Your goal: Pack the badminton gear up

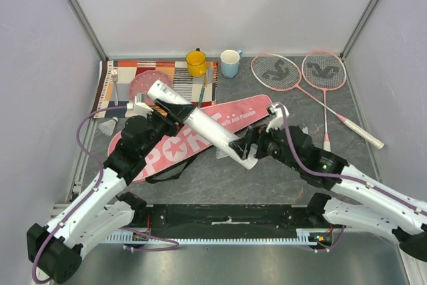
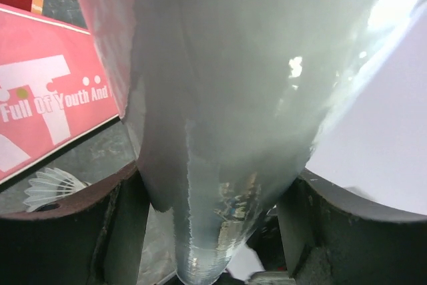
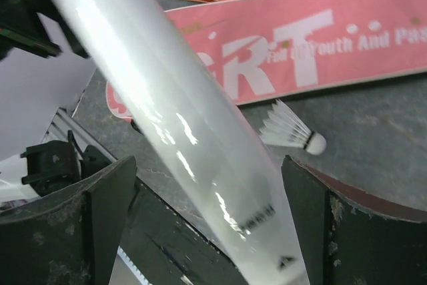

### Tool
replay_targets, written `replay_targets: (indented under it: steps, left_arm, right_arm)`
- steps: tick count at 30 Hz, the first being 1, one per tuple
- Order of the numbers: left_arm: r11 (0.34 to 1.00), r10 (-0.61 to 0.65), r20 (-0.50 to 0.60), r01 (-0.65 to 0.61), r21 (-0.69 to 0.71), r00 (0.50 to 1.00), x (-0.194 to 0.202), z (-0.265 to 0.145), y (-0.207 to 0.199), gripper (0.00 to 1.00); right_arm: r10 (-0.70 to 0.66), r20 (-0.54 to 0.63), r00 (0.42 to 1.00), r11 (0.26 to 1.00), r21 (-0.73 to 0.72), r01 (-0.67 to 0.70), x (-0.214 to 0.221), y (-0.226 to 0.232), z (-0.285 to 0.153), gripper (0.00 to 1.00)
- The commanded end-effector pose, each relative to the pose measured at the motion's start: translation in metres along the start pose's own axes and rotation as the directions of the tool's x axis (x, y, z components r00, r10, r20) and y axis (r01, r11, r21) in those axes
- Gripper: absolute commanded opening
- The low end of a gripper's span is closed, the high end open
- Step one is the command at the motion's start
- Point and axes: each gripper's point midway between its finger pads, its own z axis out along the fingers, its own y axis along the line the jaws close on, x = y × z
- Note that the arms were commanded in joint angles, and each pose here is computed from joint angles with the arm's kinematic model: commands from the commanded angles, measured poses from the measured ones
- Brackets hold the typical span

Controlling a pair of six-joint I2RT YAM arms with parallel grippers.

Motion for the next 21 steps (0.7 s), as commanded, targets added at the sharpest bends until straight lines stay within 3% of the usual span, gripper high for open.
replay_targets:
  steps: [1,6,13,19,21]
  left_arm:
    - [0.971,-0.226,0.068,0.219,0.098,0.972,-0.021,-0.001,-0.032,0.49]
    - [0.943,-0.322,0.073,0.314,0.110,0.944,-0.025,0.005,-0.033,0.50]
    - [0.854,-0.520,0.139,0.508,0.113,0.843,-0.044,0.013,-0.034,0.46]
    - [0.833,-0.553,0.142,0.538,0.133,0.821,-0.055,0.019,-0.057,0.46]
    - [0.824,-0.565,0.152,0.548,0.141,0.811,-0.059,0.020,-0.061,0.46]
  right_arm:
    - [0.195,0.178,0.964,0.978,0.045,-0.206,-0.009,-0.027,-0.027,0.98]
    - [0.283,0.362,0.888,0.958,-0.158,-0.241,-0.027,-0.022,-0.058,0.98]
    - [0.253,0.417,0.873,0.955,-0.251,-0.157,-0.030,-0.014,-0.068,0.98]
    - [0.355,0.428,0.831,0.889,-0.428,-0.160,-0.027,0.005,-0.062,0.98]
    - [0.342,0.432,0.835,0.904,-0.393,-0.167,-0.026,0.000,-0.053,0.98]
